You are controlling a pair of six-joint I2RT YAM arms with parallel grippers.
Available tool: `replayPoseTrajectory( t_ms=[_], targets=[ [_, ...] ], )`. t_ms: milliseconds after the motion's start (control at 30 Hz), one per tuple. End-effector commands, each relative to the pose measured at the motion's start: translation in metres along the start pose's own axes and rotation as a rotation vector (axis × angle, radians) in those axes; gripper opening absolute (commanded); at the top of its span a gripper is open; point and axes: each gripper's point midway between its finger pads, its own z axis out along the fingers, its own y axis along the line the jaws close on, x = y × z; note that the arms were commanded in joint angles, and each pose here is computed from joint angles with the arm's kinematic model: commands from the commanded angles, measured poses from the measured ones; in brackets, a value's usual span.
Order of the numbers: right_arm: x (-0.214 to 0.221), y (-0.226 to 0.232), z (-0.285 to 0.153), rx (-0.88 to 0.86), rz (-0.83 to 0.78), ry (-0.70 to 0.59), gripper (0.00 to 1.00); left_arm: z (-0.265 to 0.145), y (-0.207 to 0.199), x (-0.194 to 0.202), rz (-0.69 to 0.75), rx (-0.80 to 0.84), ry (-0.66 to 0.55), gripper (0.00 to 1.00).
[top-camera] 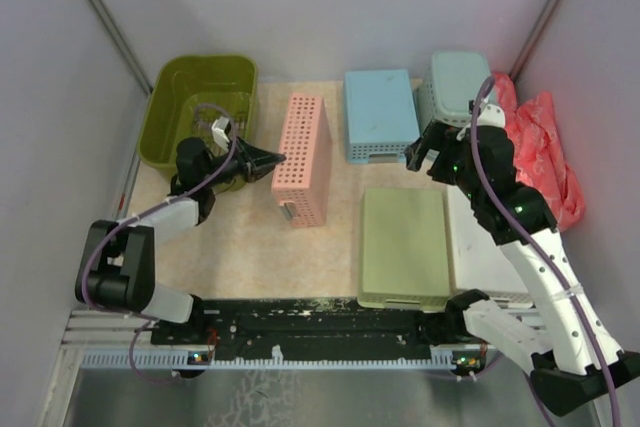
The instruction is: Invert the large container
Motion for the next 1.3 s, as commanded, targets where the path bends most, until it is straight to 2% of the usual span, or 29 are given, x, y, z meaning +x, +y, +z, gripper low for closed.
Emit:
replayPoseTrajectory(
  t_ms=[0,67,367,600,733,900,1033,1167,1267],
  targets=[
    [-0.009,0.008,0.002,-0.029,0.014,-0.033,0.92,-0.009,0.038,-0.006,0.101,-0.147,0.004,0.18],
    [-0.01,0.008,0.002,-0.029,0.015,-0.033,0.92,-0.014,0.048,-0.014,0.148,-0.235,-0.025,0.32],
    [0.002,0.023,0.019,-0.092,0.026,0.024,0.92,-0.039,0.077,-0.032,0.288,-0.536,-0.049,0.52],
    [0.034,0.049,0.036,-0.21,0.037,0.141,0.92,-0.044,0.084,-0.036,0.354,-0.602,-0.019,0.64],
    [0.07,0.081,0.043,-0.266,-0.032,0.227,0.92,-0.045,0.081,-0.039,0.386,-0.632,0.0,0.66],
    [0.116,0.111,0.053,-0.325,-0.075,0.318,0.93,-0.047,0.042,-0.047,0.456,-0.607,-0.02,0.7],
    [0.159,0.143,0.053,-0.399,-0.137,0.387,0.94,-0.049,-0.014,-0.055,0.55,-0.553,-0.055,0.74],
    [0.209,0.172,0.059,-0.457,-0.175,0.478,0.94,-0.062,-0.058,-0.067,0.639,-0.553,-0.132,0.77],
    [0.239,0.189,0.066,-0.501,-0.174,0.531,0.94,-0.083,-0.077,-0.083,0.716,-0.625,-0.234,0.79]
  ],
)
